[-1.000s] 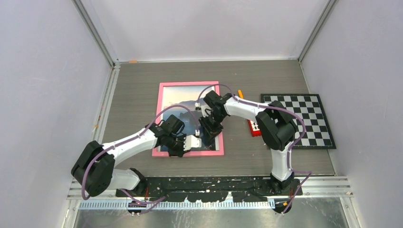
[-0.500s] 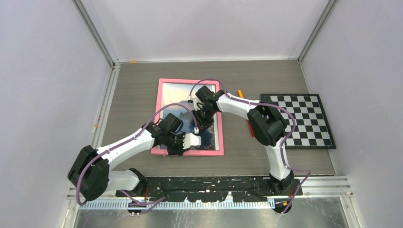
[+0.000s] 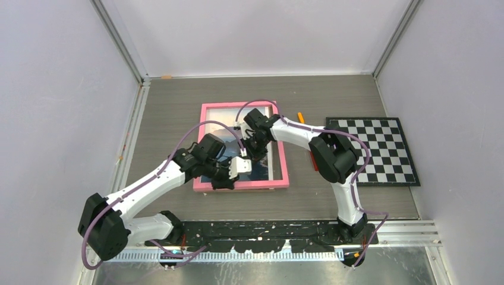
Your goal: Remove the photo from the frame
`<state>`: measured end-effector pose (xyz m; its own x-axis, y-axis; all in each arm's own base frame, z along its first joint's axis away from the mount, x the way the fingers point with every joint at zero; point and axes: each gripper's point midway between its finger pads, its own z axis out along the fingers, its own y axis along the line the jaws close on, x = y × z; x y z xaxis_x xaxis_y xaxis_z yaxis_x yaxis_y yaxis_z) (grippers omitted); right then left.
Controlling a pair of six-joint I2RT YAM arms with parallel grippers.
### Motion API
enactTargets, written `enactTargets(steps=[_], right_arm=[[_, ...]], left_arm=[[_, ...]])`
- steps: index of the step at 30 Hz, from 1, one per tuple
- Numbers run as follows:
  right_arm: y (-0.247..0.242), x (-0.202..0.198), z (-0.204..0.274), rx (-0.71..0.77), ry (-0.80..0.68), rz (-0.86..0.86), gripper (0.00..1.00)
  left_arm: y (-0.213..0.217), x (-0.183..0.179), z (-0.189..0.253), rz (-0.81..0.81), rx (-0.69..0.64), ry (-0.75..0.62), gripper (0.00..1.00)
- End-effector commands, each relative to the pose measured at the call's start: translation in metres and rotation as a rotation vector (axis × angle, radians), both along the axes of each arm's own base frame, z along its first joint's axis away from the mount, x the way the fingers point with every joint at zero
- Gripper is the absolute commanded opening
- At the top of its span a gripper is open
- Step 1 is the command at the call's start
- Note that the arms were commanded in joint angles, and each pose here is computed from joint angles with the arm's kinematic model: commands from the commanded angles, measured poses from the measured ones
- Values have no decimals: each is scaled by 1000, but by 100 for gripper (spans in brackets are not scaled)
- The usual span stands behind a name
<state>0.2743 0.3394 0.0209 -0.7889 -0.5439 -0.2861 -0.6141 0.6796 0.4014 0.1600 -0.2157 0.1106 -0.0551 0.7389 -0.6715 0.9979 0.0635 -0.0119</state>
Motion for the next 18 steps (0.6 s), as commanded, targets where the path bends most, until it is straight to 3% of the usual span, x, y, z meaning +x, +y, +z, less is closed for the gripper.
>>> enactTargets(steps=[1, 5, 9, 18], right_arm=[[-30, -7, -26, -137, 11, 30, 38], [0, 6, 38, 32, -58, 41, 48], [11, 9, 78, 108, -89, 63, 51], [-8, 3, 111, 202, -50, 10, 56]], left_arm=[[-10, 13, 15, -6, -53, -68, 0], [-3, 24, -3, -5, 6, -117, 0], [0, 33, -18, -7, 43, -129, 0], [8, 46, -48, -1, 129, -138, 0]])
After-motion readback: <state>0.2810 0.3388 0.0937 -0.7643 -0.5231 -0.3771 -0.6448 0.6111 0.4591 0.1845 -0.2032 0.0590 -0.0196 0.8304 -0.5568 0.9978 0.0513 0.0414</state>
